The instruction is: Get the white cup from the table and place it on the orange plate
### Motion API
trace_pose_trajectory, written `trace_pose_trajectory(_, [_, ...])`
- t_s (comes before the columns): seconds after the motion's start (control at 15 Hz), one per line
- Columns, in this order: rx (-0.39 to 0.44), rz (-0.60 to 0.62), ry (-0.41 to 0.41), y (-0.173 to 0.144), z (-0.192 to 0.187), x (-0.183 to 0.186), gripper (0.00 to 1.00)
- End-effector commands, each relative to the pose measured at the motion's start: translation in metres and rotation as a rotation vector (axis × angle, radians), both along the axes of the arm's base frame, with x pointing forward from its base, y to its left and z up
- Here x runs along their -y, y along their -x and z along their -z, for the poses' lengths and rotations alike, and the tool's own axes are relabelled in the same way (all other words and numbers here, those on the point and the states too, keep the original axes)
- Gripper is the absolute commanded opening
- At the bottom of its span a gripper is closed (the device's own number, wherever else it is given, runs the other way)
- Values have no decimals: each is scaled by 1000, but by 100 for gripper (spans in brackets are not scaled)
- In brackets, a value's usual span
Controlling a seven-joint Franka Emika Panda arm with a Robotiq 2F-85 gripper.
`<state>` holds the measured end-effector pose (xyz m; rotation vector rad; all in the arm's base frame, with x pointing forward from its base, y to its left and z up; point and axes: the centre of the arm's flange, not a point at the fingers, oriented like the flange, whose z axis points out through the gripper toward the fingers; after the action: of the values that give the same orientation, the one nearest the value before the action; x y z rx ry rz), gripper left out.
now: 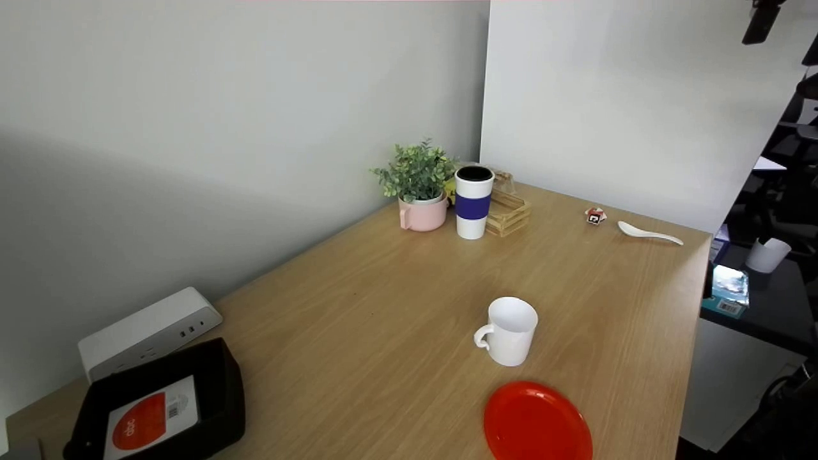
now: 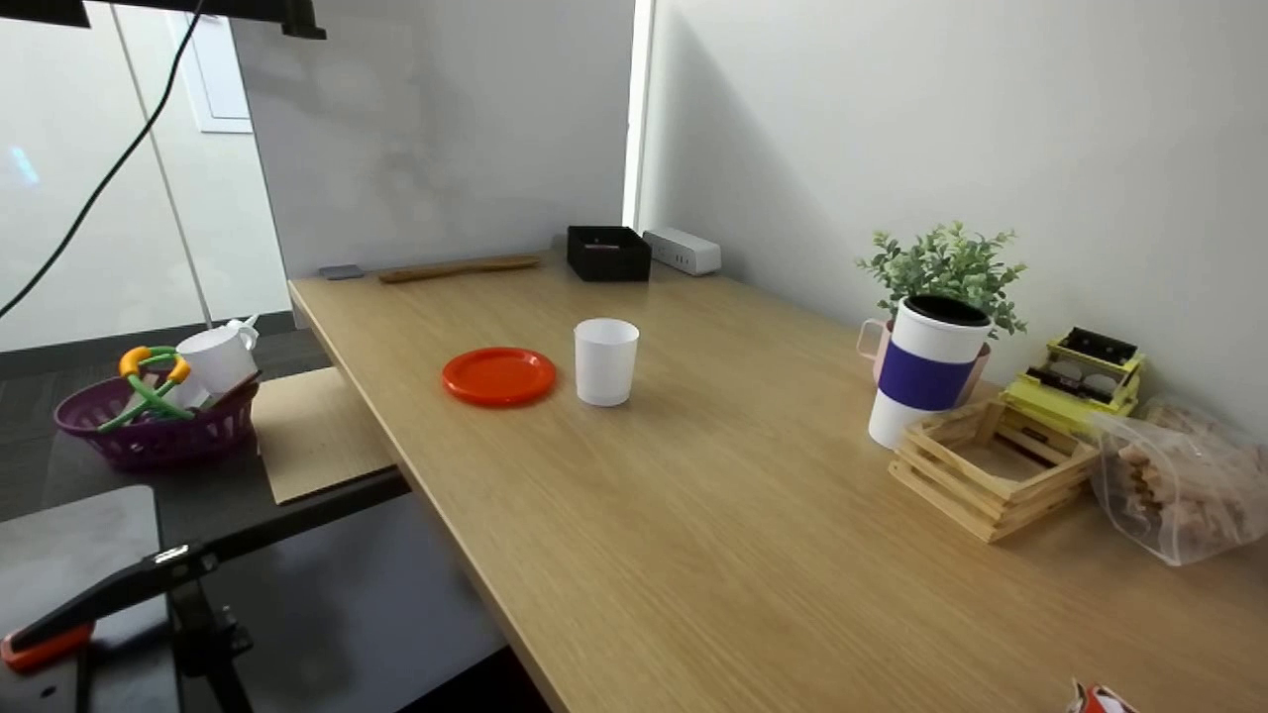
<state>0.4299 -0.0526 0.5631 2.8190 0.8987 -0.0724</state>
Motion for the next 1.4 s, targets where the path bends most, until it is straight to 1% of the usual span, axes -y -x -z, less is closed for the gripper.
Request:
trace_pose_trajectory(0.0, [0,0,0,0,0,0,100])
trace_pose_trajectory(0.13, [20,-13,-14,0,-1,3,100])
trace_pose_trajectory(0.33, [-4,-97,-64,-19,3,0,100])
trace_pose_trajectory(0.6, [-45,-262,-162,-45,12,-13,100])
trace_pose_trajectory(0.87, [-65,-365,-268,-81,24,-34,100])
trace_pose_trajectory(1.13, [-90,-395,-365,-116,39,-61,100])
trace_pose_trajectory(1.33, [-81,-366,-463,-139,51,-86,100])
